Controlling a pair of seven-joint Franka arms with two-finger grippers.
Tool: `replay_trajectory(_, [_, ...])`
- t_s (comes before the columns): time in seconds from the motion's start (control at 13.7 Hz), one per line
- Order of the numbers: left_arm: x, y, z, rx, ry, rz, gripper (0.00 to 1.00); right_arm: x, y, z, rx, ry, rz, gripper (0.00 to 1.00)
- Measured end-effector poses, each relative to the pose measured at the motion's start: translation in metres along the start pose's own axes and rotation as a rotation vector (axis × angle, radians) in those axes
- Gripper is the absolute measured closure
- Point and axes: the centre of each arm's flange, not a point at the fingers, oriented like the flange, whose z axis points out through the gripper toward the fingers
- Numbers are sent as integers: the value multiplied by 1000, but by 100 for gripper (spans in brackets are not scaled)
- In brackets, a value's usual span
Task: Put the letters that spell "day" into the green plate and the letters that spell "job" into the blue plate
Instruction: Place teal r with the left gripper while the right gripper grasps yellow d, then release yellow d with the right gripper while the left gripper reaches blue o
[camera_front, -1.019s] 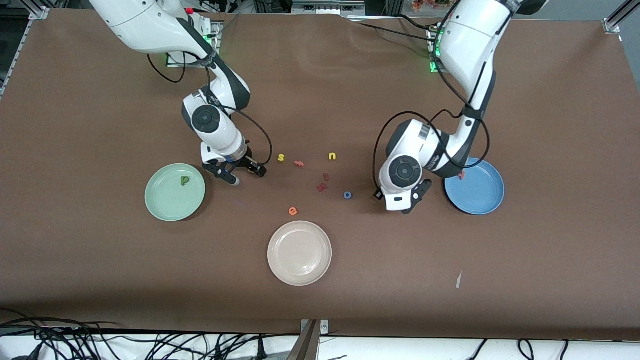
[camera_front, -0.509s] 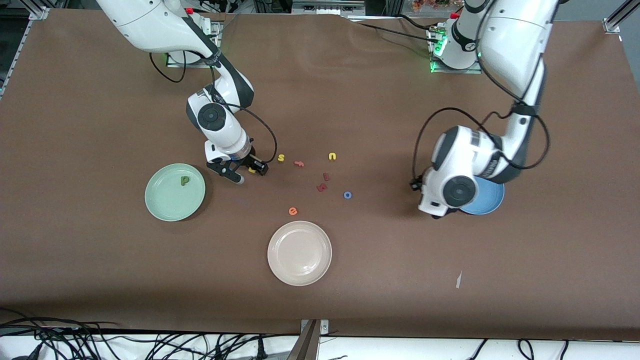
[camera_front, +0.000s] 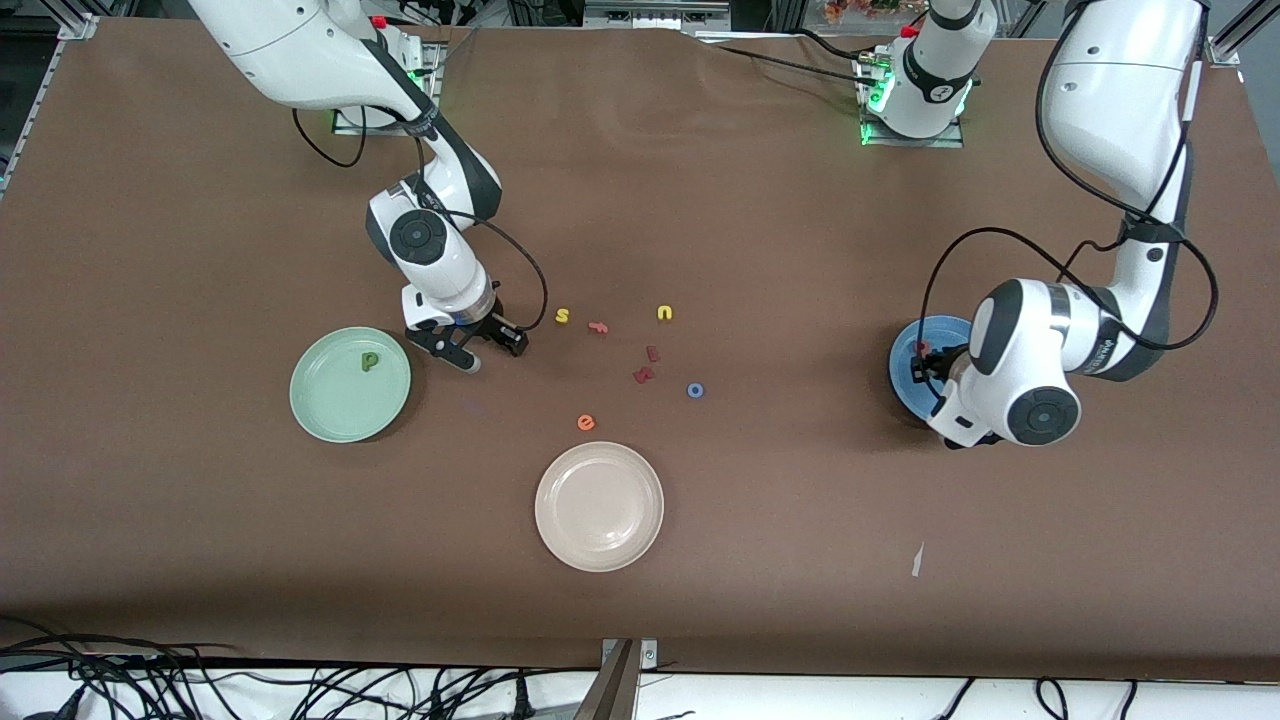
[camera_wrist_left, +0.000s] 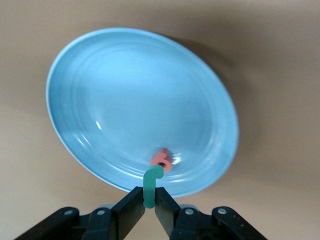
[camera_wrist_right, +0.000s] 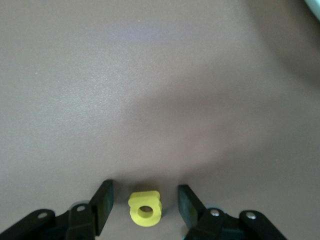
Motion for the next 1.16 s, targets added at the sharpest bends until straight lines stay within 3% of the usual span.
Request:
replay_trajectory(0.15, [8, -8, 13, 16, -15, 21, 77, -1, -1, 0, 0, 2, -6, 39])
replay_trajectory(0.51, [9, 13, -3, 2, 28, -28, 28, -2, -2, 0, 2, 5, -9, 41])
replay_trajectory(0.65, [1, 38, -16, -64, 31, -94, 7, -3, -3, -1, 6, 7, -11, 45])
replay_trajectory(0.73, [-4, 58, -23, -106, 44, -135, 0, -4, -4, -1, 9, 8, -13, 53])
replay_trajectory(0.8, [-9, 80, -30, -146, 70, -179, 0, -4, -4, -1, 10, 9, -13, 53])
replay_trajectory(0.87, [-16, 104, -34, -179, 99, -228, 0, -4, -5, -2, 13, 10, -15, 60])
replay_trajectory(1.09, [-45, 171, -39, -219, 167, -326, 0, -7, -7, -2, 13, 11, -21, 63])
replay_trajectory(1.16, [-55, 193, -40, -240, 197, -349, 0, -7, -8, -4, 14, 14, -22, 68])
